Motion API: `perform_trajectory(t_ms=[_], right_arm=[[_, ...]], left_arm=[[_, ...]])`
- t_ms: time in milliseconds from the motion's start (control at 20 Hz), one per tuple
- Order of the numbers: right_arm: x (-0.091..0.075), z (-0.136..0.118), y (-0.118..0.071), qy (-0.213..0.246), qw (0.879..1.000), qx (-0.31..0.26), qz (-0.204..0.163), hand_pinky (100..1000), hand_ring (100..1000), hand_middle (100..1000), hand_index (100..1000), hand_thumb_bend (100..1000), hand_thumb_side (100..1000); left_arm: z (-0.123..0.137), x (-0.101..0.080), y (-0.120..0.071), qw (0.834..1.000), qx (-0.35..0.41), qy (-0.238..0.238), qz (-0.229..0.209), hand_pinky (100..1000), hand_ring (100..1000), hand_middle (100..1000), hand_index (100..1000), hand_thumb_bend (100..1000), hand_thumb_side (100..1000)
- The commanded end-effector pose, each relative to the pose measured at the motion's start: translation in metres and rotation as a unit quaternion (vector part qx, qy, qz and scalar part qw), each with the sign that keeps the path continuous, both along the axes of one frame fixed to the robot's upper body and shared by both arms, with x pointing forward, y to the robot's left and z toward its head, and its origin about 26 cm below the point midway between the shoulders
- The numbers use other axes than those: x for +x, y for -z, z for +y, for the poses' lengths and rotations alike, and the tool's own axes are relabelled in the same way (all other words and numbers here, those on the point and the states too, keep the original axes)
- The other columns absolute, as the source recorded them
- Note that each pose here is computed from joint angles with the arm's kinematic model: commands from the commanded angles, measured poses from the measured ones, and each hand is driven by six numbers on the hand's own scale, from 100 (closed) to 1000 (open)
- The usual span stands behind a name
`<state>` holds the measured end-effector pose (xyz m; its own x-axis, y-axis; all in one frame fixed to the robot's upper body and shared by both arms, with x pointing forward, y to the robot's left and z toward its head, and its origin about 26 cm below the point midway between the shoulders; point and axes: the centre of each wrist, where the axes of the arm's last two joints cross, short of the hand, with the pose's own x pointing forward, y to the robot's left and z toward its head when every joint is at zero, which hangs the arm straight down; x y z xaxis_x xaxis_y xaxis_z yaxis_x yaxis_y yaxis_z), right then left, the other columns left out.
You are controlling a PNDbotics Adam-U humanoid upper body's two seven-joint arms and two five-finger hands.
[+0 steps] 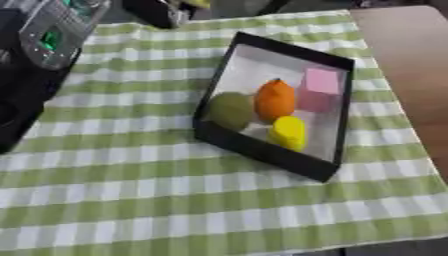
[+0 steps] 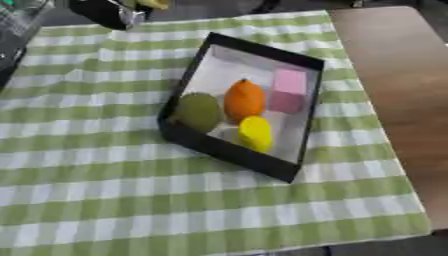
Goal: Pick up objects on the table and place them in the box.
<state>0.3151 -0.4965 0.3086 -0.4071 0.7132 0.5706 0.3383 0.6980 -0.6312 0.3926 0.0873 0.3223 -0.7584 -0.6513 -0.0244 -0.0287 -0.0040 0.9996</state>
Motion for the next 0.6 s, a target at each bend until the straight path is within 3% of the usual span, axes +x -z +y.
perform_trajectory(t_ms=[50,350,600], right_arm=[[-0.005,0.001,-0.026,-0.001,1.0,-0.026,-0.014,866,870,774,838,100,436],[-0.004,0.004,-0.03,-0.007,0.999,-0.034,-0.016,866,867,773,837,100,409],[-0.002,0.006,-0.031,-0.009,0.999,-0.037,-0.016,866,867,773,837,100,408]], left_arm=[[-0.023,-0.011,-0.007,0.999,0.022,0.034,-0.021,718,725,665,736,100,100],[-0.051,-0.015,0.007,0.997,0.022,0.07,-0.023,727,727,671,733,100,100],[-0.059,-0.009,0.031,0.997,0.02,0.081,-0.007,710,723,672,728,100,100]])
